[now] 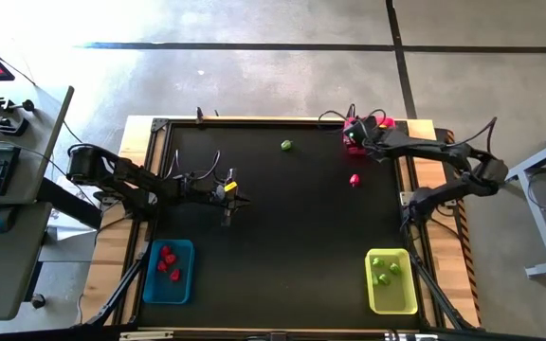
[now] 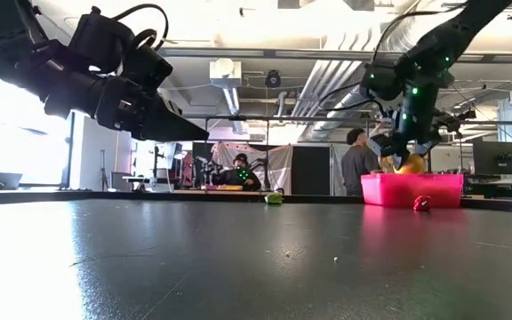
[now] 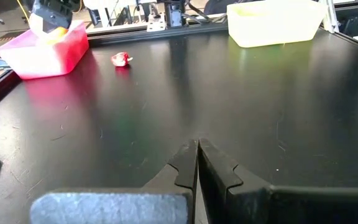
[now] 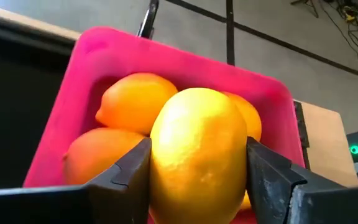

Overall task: Sort produce into baskets
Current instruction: Put the lemon into the red bin

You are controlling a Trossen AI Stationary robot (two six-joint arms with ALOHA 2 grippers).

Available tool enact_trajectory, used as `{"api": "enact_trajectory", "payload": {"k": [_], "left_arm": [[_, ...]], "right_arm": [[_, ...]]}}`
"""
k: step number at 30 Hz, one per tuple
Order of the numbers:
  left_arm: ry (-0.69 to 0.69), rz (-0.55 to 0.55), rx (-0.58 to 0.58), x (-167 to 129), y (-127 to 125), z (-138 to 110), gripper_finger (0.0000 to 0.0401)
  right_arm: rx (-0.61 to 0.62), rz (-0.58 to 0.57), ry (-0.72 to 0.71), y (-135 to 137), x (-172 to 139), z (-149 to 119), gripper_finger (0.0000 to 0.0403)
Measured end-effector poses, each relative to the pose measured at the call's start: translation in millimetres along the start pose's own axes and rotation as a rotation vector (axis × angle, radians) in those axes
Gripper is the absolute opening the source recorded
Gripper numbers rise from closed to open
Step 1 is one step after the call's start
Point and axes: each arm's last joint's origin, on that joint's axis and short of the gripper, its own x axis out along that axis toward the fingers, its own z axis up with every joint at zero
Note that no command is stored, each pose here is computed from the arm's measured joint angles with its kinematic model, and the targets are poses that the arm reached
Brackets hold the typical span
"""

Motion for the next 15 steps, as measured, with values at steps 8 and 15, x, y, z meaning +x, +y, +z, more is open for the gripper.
{"api": "enact_trajectory", "payload": {"k": [8,15], "left_arm": [[0.0,0.0,0.001,0,0,0,0.0],[0.0,0.0,-0.006,0,0,0,0.0]], "right_arm": [[0.037,0.019,-0.014,-10,14,9,0.0183],[-0.017,0.014,0.049,-8,34,6,0.0198]]}}
